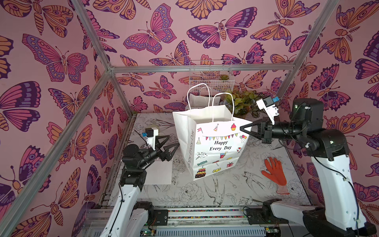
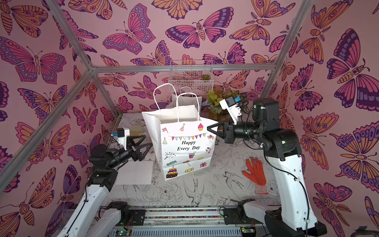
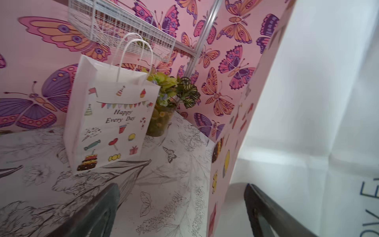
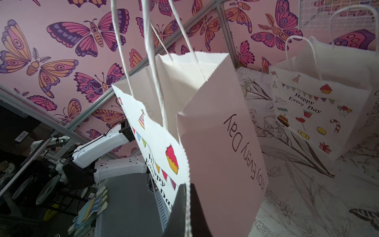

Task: Put away the paper bag
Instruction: Pick up the paper bag from the center of the board, then press the paper bag.

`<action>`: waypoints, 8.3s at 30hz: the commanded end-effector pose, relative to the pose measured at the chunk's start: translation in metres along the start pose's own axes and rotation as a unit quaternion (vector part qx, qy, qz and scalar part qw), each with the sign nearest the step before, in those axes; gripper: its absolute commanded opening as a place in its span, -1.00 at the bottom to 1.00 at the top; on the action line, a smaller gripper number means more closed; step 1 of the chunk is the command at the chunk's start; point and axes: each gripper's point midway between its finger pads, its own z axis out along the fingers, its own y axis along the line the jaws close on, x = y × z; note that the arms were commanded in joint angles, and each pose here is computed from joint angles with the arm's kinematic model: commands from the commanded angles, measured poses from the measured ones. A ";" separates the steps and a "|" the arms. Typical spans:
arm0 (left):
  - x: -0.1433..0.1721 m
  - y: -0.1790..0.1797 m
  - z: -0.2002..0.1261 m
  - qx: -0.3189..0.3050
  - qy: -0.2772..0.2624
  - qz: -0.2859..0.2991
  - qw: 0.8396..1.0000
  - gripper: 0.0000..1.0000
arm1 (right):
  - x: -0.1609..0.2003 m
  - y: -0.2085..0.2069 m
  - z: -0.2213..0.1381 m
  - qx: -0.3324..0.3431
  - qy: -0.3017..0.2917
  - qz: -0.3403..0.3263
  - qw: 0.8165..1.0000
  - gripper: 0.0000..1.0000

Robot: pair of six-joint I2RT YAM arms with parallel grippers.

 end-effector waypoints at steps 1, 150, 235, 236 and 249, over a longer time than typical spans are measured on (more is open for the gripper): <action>-0.004 -0.043 -0.005 0.112 0.021 0.020 0.993 0.97 | -0.004 0.018 -0.002 -0.039 0.007 -0.002 0.999 -1.00; -0.029 -0.034 0.002 0.048 -0.040 0.030 0.998 0.74 | -0.006 0.049 -0.003 -0.202 -0.017 0.077 0.976 -1.00; -0.088 -0.150 -0.017 0.262 -0.084 0.033 0.961 1.00 | 0.034 -0.044 0.070 0.108 0.038 0.010 0.993 -1.00; -0.088 -0.151 -0.017 0.265 -0.082 0.034 0.960 1.00 | 0.033 -0.044 0.071 0.104 0.037 0.013 0.994 -1.00; -0.069 -0.149 0.003 0.261 -0.044 0.042 0.963 0.93 | 0.021 0.004 0.068 -0.015 0.009 0.012 1.000 -1.00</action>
